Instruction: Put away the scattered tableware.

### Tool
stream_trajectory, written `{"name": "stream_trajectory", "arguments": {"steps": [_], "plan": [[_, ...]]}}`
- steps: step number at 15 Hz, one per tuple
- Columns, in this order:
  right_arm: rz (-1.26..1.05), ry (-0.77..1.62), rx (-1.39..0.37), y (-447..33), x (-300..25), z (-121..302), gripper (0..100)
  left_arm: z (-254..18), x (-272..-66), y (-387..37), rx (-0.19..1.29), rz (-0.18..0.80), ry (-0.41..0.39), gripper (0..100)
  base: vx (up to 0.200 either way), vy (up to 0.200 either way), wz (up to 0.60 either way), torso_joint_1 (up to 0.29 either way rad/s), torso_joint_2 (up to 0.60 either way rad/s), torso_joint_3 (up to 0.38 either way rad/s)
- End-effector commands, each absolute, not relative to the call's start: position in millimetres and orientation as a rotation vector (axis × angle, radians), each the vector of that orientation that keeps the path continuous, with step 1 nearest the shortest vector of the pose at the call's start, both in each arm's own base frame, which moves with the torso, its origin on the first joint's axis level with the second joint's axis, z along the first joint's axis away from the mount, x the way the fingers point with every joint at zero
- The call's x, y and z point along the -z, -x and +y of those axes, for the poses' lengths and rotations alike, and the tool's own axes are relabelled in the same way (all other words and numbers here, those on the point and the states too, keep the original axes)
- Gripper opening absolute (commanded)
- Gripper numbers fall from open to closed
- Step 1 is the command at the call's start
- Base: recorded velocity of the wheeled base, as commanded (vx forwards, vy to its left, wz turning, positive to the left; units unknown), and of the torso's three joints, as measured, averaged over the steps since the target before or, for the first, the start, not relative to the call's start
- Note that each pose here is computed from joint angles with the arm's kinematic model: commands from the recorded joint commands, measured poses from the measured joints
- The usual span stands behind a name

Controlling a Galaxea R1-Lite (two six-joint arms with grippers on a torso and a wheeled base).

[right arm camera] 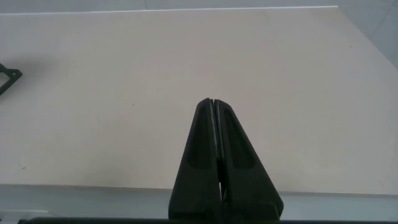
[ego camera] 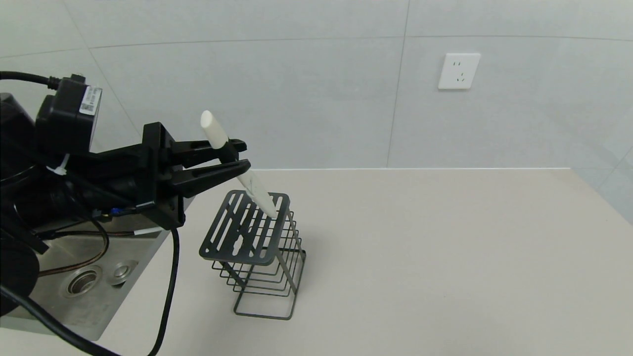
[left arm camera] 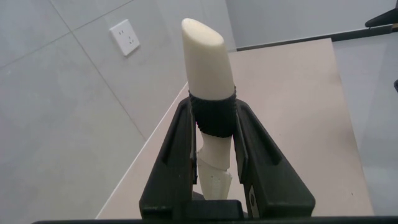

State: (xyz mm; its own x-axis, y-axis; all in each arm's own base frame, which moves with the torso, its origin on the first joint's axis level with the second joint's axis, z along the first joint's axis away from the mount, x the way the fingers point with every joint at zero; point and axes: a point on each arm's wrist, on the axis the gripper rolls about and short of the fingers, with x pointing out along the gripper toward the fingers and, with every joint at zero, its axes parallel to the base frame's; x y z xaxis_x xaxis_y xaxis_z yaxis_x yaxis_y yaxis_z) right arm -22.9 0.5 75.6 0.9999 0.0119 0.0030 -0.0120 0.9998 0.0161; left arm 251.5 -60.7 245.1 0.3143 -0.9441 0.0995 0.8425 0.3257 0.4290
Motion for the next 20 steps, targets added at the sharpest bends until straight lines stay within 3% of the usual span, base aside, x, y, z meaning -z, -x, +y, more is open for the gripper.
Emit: {"name": "stream_trajectory", "arguments": {"steps": [1, 11, 20], "plan": [[-0.001, -0.017, -0.012, 23, -76, 0, 0, -61, -242, -254, 1.207, -0.353, -0.319, 0, 0.000, 0.000, 0.00, 0.000, 0.00, 0.000], [-0.001, -0.017, -0.012, 23, -76, 0, 0, -61, -237, -259, 1.205, -0.336, -0.314, 0, 0.000, 0.000, 0.00, 0.000, 0.00, 0.000], [-0.001, -0.017, -0.012, 23, -76, 0, 0, -63, -219, -264, 1.212, -0.304, -0.328, 0, 0.000, 0.000, 0.00, 0.000, 0.00, 0.000]]}}
